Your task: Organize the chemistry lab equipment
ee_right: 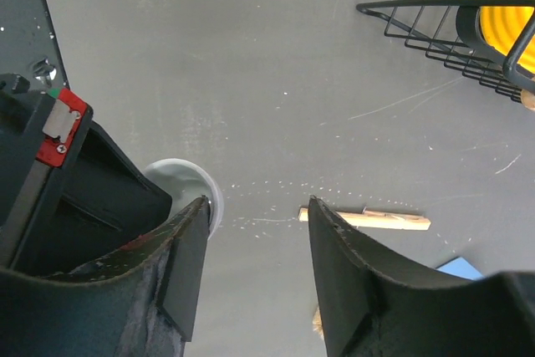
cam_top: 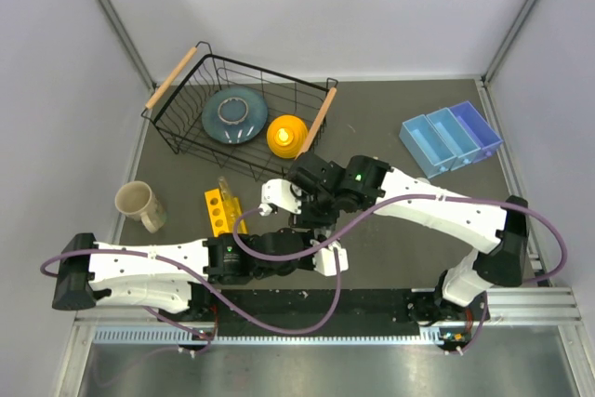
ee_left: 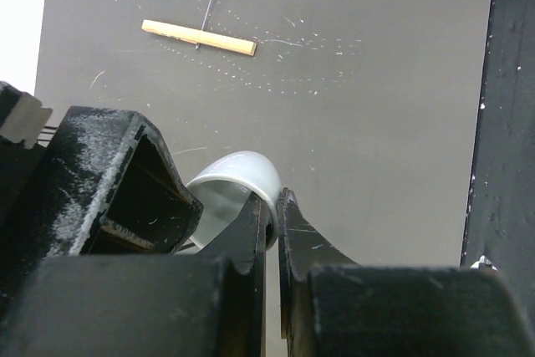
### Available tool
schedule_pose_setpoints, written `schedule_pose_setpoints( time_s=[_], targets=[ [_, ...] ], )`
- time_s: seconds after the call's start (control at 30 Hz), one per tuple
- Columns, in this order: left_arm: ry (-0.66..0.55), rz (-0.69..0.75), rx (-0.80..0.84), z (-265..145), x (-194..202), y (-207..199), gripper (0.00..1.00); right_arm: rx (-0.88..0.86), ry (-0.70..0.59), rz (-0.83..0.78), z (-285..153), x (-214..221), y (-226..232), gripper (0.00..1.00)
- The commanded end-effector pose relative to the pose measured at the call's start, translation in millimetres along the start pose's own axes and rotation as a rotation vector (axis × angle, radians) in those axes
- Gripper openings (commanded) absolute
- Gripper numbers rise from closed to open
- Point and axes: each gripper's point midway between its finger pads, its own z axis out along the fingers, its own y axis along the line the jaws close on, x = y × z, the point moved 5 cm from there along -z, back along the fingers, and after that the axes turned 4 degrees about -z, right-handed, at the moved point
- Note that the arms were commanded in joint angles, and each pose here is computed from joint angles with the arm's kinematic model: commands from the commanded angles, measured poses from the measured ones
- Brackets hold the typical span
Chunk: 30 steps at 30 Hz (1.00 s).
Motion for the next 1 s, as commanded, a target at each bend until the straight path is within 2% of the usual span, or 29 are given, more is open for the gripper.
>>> schedule_pose_setpoints(
  time_s=[0.0, 0.07, 0.17, 0.4, 0.43, 0.47, 0.53, 0.57, 0.63, 0.67, 0.83, 0.97],
  targets=[
    [-0.046, -0.034, -0.090, -10.4, -21.0, 19.8, 0.00, 0.004, 0.199, -0.039, 1.4, 34.4, 2.0, 0.55],
    [-0.044, -0.029, -0.093, -10.5, -20.8, 20.4, 0.00, 0.001, 0.203, -0.035, 2.0, 35.2, 2.4, 0.65],
    [-0.041, -0.018, -0.092, -10.6, -20.3, 20.6, 0.00, -0.006, 0.206, -0.032, 2.9, 35.5, 3.4, 0.71],
    [-0.036, -0.017, -0.105, -12.6, -19.0, 22.6, 0.00, -0.025, 0.225, -0.032, 7.6, 37.7, 6.7, 0.67],
    [-0.035, -0.019, -0.109, -12.9, -18.7, 23.0, 0.00, -0.034, 0.231, -0.029, 8.2, 38.4, 8.0, 0.63],
    [-0.040, -0.021, -0.114, -14.2, -19.7, 24.2, 0.00, -0.045, 0.233, -0.027, 9.4, 38.8, 9.6, 0.53],
    [-0.042, -0.023, -0.120, -15.3, -20.1, 25.3, 0.00, -0.055, 0.238, -0.025, 10.7, 39.0, 10.9, 0.43],
    [-0.044, -0.025, -0.124, -15.7, -20.4, 25.9, 0.00, -0.060, 0.237, -0.023, 11.3, 38.8, 11.5, 0.34],
    [-0.045, -0.031, -0.128, -16.7, -20.3, 26.3, 0.00, -0.057, 0.233, -0.021, 10.8, 37.5, 10.7, 0.27],
    [-0.046, -0.035, -0.130, -16.9, -20.1, 26.4, 0.00, -0.055, 0.233, -0.019, 10.7, 37.2, 9.8, 0.20],
    [-0.051, -0.057, -0.114, -16.7, -19.0, 23.0, 0.07, -0.052, 0.218, -0.020, 8.2, 34.9, 9.3, 0.03],
    [-0.066, -0.075, -0.101, -17.2, -18.3, 20.3, 0.22, -0.073, 0.199, -0.014, 7.5, 32.7, 11.7, 0.00]
  ],
)
